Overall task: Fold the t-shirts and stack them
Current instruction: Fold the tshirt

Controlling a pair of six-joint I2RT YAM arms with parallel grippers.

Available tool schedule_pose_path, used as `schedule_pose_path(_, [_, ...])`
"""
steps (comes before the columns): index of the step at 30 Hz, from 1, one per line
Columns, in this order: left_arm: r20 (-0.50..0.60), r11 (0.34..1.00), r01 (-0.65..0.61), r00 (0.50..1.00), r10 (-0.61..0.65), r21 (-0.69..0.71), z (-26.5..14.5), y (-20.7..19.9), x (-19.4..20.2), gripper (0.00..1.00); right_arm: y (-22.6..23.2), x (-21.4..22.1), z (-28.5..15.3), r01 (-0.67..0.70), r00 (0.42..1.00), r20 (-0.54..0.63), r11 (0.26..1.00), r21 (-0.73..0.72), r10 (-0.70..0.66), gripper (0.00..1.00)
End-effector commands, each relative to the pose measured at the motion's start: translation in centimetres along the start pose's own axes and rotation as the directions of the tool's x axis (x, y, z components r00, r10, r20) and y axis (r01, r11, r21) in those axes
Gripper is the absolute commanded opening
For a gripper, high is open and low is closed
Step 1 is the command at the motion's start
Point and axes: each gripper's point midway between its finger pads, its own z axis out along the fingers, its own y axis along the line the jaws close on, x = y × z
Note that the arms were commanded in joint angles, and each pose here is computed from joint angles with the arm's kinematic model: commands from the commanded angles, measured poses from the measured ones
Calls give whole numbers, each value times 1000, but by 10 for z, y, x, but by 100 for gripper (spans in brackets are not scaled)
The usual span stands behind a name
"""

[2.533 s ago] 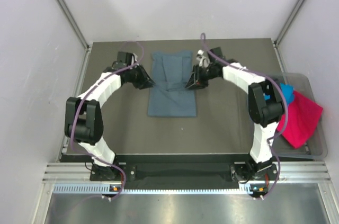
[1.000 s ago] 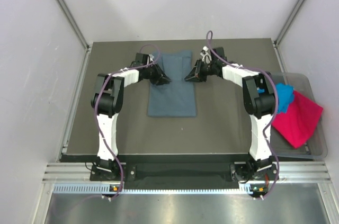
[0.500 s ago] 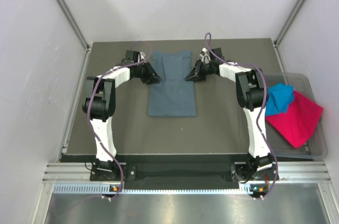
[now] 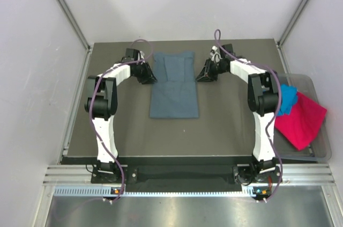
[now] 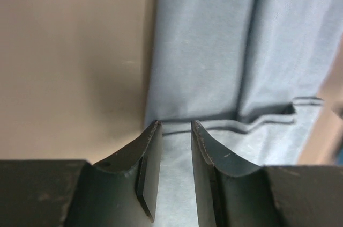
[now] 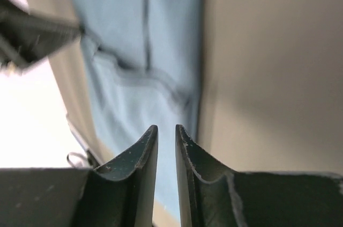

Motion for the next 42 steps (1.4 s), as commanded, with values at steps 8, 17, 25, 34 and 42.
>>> schedule_pose_path(8, [153, 965, 31, 988, 10, -261, -83, 5, 1, 40, 17, 77, -79, 14, 999, 30, 998, 63, -16, 37])
schedule_pose_path(17, [195, 896, 444, 877, -438, 18, -120, -16, 130, 51, 31, 160, -68, -140, 973, 181, 990, -16, 141, 59])
schedule_pose_path(25, [322, 831, 549, 774, -545, 89, -113, 2, 173, 56, 42, 188, -44, -320, 879, 335, 941, -113, 339, 67])
schedule_pose_path(34, [402, 722, 686, 639, -656, 89, -100, 32, 175, 56, 6, 187, -41, -521, 718, 482, 847, -105, 501, 65])
schedule_pose_path(42, [403, 667, 743, 594, -696, 57, -91, 43, 182, 53, -14, 191, -34, -613, 650, 522, 787, -69, 552, 53])
